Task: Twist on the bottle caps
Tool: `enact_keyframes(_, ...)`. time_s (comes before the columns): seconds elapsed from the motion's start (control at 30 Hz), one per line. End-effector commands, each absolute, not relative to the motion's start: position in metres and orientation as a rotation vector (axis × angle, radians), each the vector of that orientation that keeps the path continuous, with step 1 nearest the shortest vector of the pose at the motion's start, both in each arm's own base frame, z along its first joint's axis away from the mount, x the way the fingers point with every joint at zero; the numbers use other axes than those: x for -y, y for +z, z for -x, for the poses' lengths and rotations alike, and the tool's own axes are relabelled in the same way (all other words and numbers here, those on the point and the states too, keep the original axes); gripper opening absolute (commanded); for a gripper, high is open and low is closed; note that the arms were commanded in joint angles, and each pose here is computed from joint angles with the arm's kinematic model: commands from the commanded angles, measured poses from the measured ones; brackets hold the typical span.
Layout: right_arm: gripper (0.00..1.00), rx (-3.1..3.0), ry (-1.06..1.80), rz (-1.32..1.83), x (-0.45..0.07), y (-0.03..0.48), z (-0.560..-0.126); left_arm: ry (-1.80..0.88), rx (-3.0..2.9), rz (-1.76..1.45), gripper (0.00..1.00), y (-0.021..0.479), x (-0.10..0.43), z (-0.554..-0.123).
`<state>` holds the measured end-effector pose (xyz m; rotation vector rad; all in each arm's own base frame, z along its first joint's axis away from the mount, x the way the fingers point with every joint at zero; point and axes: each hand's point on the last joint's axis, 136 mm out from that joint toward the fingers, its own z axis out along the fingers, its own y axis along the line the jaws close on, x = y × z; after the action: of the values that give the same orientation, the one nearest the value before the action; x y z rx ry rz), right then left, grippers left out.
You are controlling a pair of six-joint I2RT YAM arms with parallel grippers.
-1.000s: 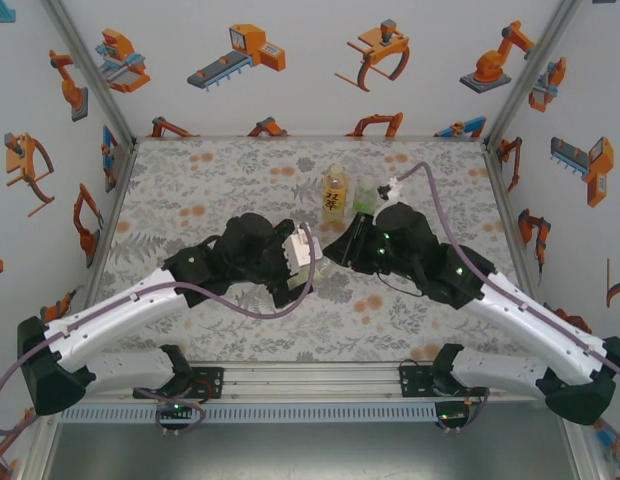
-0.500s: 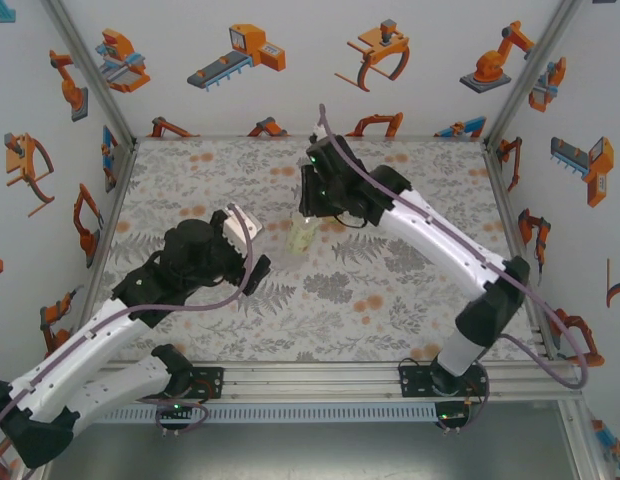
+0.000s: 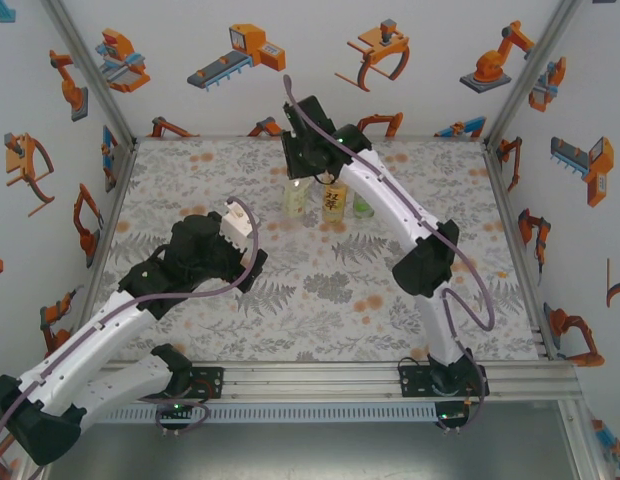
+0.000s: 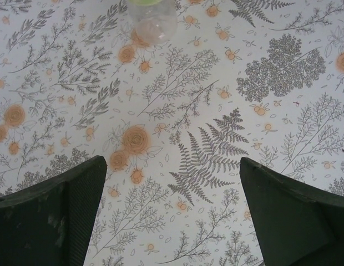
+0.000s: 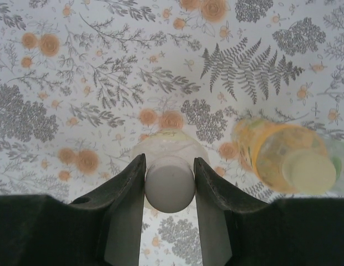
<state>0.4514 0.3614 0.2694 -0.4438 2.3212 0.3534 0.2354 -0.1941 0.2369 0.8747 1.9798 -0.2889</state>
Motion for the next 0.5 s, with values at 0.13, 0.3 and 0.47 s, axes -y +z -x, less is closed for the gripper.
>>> enact_keyframes(0.13, 0.03, -2.297, 0.315, 0.509, -0.361, 0.264, -0.472, -0.335, -1.977, -0.875, 0.97, 0.239, 0.196, -0.229)
enact_keyframes(0.3, 0.03, -2.293, 0.287, 0.540, -0.363, 0.251, -0.478, -0.350, -1.972, -0.878, 0.97, 0.240, 0.198, -0.230)
enact_keyframes(0.47, 0.18, -2.316, 0.292, 0.559, -0.367, 0.237, -0.478, -0.360, -1.975, -0.878, 0.97, 0.240, 0.199, -0.229)
